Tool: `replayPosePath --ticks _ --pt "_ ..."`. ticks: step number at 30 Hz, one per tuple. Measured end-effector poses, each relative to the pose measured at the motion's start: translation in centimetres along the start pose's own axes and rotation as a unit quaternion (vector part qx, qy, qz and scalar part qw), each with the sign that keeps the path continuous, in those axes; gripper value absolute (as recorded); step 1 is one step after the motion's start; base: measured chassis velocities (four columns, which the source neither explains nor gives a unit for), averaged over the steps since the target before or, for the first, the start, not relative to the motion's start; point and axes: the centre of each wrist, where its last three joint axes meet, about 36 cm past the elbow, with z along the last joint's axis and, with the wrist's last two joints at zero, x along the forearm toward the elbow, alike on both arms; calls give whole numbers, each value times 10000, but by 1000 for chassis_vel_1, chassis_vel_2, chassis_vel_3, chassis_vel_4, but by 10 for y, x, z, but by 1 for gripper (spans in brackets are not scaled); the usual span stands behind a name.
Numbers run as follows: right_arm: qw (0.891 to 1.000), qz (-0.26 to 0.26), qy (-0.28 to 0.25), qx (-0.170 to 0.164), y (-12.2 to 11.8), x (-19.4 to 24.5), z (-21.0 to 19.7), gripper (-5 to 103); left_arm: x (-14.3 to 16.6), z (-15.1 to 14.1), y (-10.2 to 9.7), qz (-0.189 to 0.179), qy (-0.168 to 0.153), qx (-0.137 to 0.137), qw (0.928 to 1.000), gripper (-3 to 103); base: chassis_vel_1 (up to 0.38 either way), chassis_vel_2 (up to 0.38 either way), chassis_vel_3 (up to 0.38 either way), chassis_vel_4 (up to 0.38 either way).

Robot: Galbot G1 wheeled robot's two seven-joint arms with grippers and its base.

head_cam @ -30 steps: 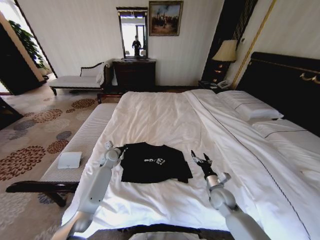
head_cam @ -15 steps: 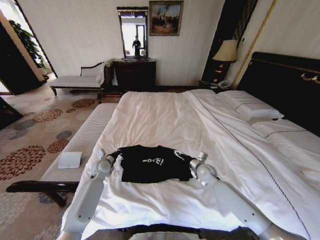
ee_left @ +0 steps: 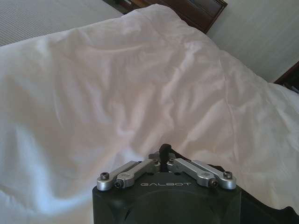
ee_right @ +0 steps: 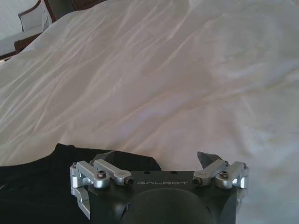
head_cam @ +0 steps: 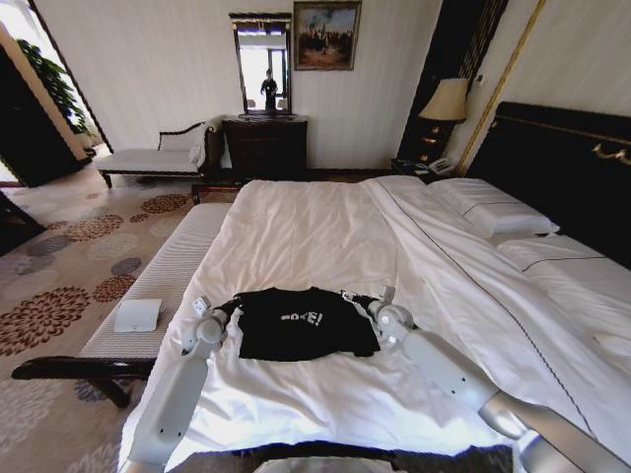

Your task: Fold the clothes on the bed.

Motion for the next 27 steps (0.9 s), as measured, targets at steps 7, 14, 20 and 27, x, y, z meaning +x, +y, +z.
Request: replayPosePath --ticks 7,14,20,27 --pt "9995 -48 184 244 1 -1 3 71 1 2 2 -39 10 -3 10000 0 0 0 0 0" --pt "9985 102 186 500 -8 -10 4 44 1 2 2 -45 4 5 10000 0 0 0 0 0" --pt "9980 95 195 595 -12 -12 5 27 0 4 2 -61 17 11 10000 0 0 0 0 0" --pt "9980 -50 164 610 -13 -8 5 3 -1 6 2 -76 25 21 10000 0 0 0 0 0"
